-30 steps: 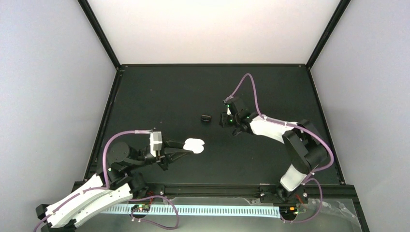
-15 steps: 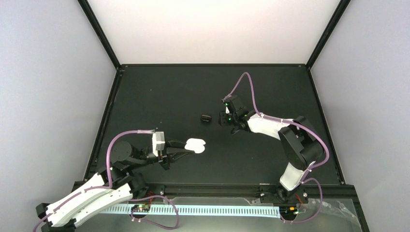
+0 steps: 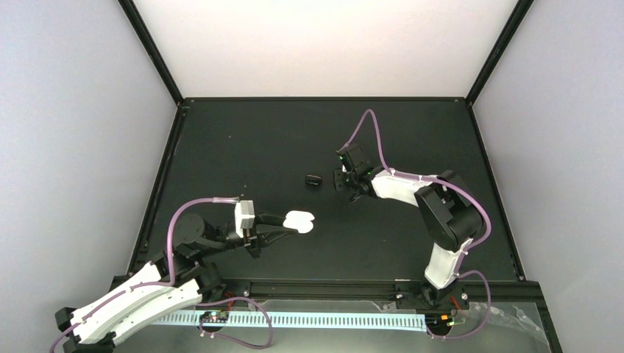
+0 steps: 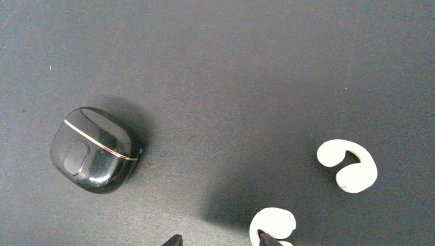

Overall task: Insert the wireless bluetooth earbuds into the charging case
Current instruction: Pick up the earbud from the center of the board.

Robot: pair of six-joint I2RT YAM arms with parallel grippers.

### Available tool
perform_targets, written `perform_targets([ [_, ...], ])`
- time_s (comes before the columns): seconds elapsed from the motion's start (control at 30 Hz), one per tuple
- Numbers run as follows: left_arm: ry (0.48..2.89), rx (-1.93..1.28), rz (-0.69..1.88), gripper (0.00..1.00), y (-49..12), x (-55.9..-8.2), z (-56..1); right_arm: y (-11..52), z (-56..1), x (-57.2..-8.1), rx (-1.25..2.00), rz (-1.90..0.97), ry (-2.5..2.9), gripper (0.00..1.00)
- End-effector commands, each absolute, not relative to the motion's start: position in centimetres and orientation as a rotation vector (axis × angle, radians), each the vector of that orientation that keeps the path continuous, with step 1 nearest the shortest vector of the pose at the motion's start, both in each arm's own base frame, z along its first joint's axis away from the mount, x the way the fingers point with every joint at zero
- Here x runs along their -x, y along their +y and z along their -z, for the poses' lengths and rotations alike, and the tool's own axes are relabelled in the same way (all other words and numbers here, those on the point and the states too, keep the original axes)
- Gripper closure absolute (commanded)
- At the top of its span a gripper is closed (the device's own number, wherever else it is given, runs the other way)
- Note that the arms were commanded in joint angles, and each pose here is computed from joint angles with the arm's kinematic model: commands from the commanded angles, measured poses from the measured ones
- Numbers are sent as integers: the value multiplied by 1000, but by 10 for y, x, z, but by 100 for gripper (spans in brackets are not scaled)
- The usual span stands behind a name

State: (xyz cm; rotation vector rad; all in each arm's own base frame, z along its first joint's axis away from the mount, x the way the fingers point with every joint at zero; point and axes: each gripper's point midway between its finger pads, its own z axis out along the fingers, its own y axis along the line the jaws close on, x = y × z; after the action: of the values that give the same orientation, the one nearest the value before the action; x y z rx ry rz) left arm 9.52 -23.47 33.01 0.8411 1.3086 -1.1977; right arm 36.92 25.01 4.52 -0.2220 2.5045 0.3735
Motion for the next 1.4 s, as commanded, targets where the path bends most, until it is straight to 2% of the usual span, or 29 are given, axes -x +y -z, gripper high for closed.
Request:
perform_targets([
  [0.0, 1285, -857, 1193, 98, -236, -94, -333, 240, -45, -380, 199, -300, 2487, 62],
  [0.5, 1288, -862, 1183, 98, -239, -96, -332, 217, -27, -376, 163, -192, 2527, 66],
  [1.37, 1281, -861, 1172, 98, -240, -98, -333, 196, -43, -378, 117, -118, 2475, 98],
])
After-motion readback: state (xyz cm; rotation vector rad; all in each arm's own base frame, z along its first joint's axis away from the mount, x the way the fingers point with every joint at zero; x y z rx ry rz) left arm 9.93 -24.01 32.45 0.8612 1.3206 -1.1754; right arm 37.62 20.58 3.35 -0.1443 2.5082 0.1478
